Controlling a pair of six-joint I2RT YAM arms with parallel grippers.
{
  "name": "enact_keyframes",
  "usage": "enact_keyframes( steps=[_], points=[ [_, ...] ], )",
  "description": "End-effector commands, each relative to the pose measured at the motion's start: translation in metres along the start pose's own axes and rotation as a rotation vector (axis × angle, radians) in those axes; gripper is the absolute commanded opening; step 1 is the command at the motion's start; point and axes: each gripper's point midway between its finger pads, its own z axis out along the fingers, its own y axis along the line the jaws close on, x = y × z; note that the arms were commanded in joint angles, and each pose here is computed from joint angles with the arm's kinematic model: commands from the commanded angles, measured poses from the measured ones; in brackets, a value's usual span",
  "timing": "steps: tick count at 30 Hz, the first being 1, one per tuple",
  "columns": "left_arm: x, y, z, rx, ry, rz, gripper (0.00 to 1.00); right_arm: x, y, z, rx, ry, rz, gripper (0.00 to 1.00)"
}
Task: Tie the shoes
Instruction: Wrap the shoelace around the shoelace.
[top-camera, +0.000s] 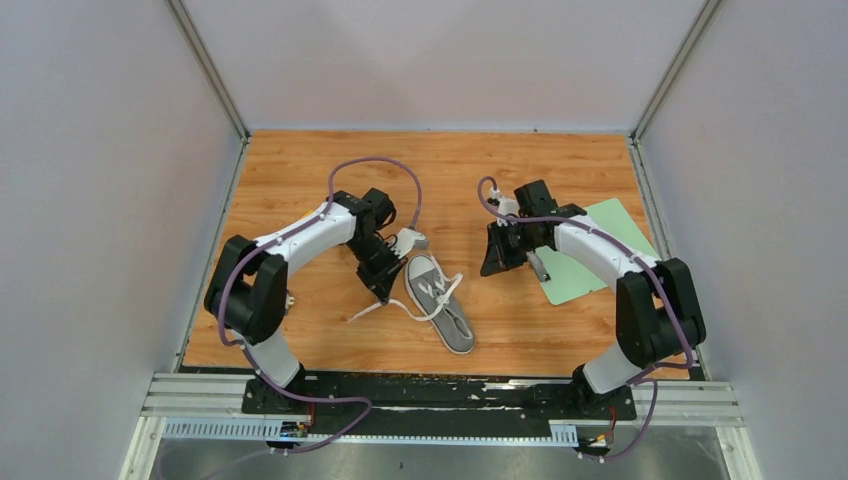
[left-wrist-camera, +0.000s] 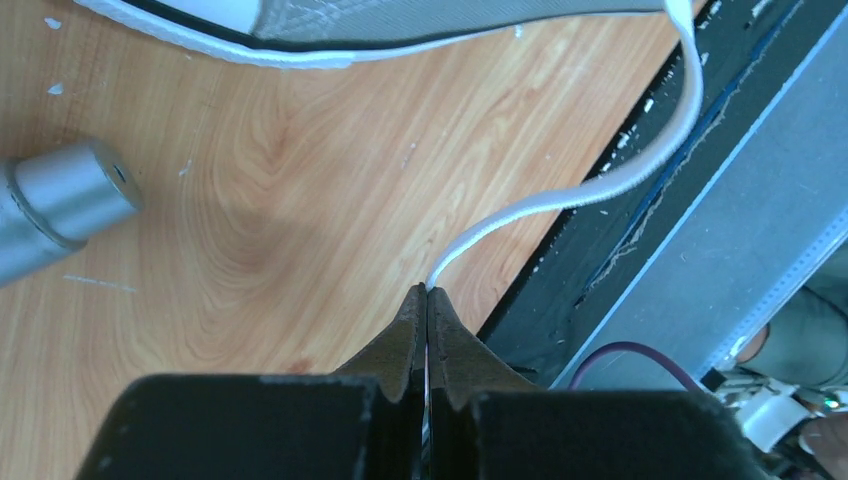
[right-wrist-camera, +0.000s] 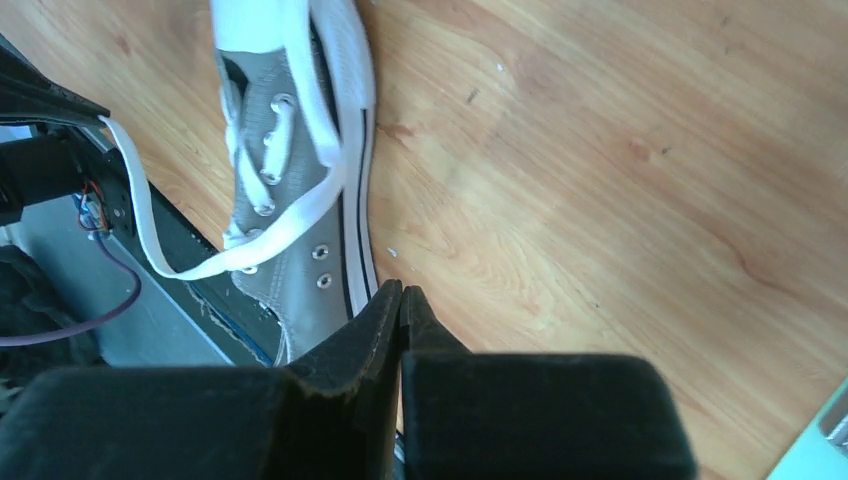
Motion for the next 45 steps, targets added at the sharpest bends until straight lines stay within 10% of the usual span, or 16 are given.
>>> enact_keyframes(
  steps=[1, 10, 16, 28, 45],
  points=[
    [-0.024, 0.008, -0.005, -0.028, -0.052, -0.026, 0.00, -0.007, 0.002, 0.011, -0.034, -0.028, 0.115, 0.02],
    [-0.011, 0.023, -0.020, -0.189, -0.043, -0.044, 0.00, -0.061, 0.031, 0.009, -0.202, -0.033, -0.035, 0.27],
    [-0.028, -0.008, -0.035, -0.070, -0.122, -0.011, 0.00, -0.063, 0.087, -0.035, -0.423, -0.084, -0.353, 0.69],
    [-0.049, -0.057, -0.038, 0.221, -0.194, -0.055, 0.00, 0.046, 0.012, -0.018, -0.059, 0.077, -0.784, 0.54],
    [-0.068, -0.052, 0.013, 0.395, -0.341, -0.198, 0.00, 0.115, 0.070, 0.042, -0.338, 0.293, -0.799, 0.36]
  ],
)
